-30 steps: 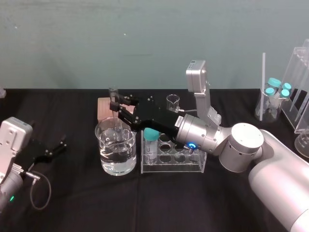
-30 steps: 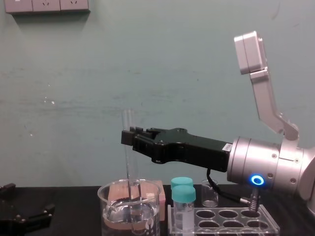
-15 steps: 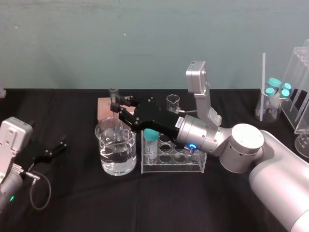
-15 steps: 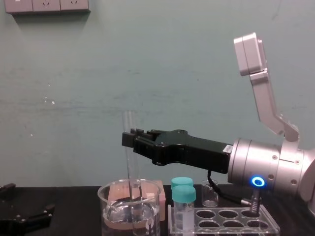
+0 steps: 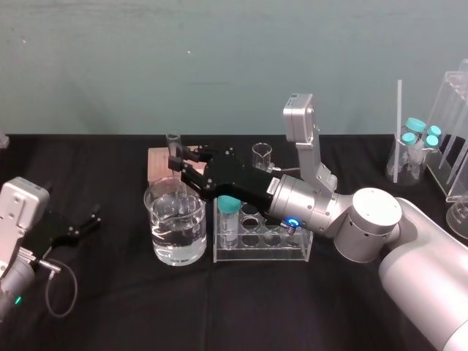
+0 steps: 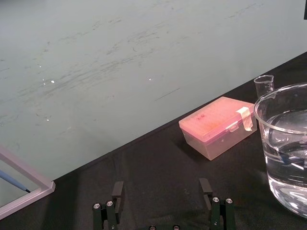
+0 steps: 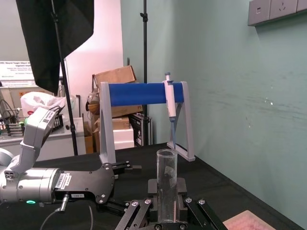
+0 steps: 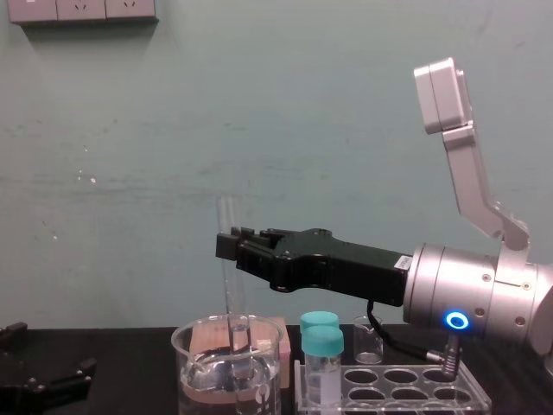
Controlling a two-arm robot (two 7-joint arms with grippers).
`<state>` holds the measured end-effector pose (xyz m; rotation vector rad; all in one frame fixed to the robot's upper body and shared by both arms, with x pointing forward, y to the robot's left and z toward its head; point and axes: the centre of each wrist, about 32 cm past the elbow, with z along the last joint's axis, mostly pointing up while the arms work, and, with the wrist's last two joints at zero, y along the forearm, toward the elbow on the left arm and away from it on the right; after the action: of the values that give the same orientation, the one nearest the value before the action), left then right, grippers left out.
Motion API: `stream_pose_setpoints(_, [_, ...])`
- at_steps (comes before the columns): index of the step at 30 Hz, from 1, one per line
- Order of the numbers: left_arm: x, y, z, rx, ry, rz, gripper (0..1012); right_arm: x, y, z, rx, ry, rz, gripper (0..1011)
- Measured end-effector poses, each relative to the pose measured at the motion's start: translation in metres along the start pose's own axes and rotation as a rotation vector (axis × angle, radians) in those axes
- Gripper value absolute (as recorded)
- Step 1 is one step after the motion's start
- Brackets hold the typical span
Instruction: Hold the test tube with one hand and immerse one end into the beaker, then return it to the test tube rack.
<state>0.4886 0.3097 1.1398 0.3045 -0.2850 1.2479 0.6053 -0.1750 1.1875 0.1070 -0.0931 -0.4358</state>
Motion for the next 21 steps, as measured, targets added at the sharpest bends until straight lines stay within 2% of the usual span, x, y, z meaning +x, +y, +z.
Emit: stream_pose_setpoints(21, [0.0, 0.0, 0.0, 0.0, 0.0, 0.0, 1000, -0.0016, -0.0024, 0.0003, 0.001, -0.002, -0.004, 222])
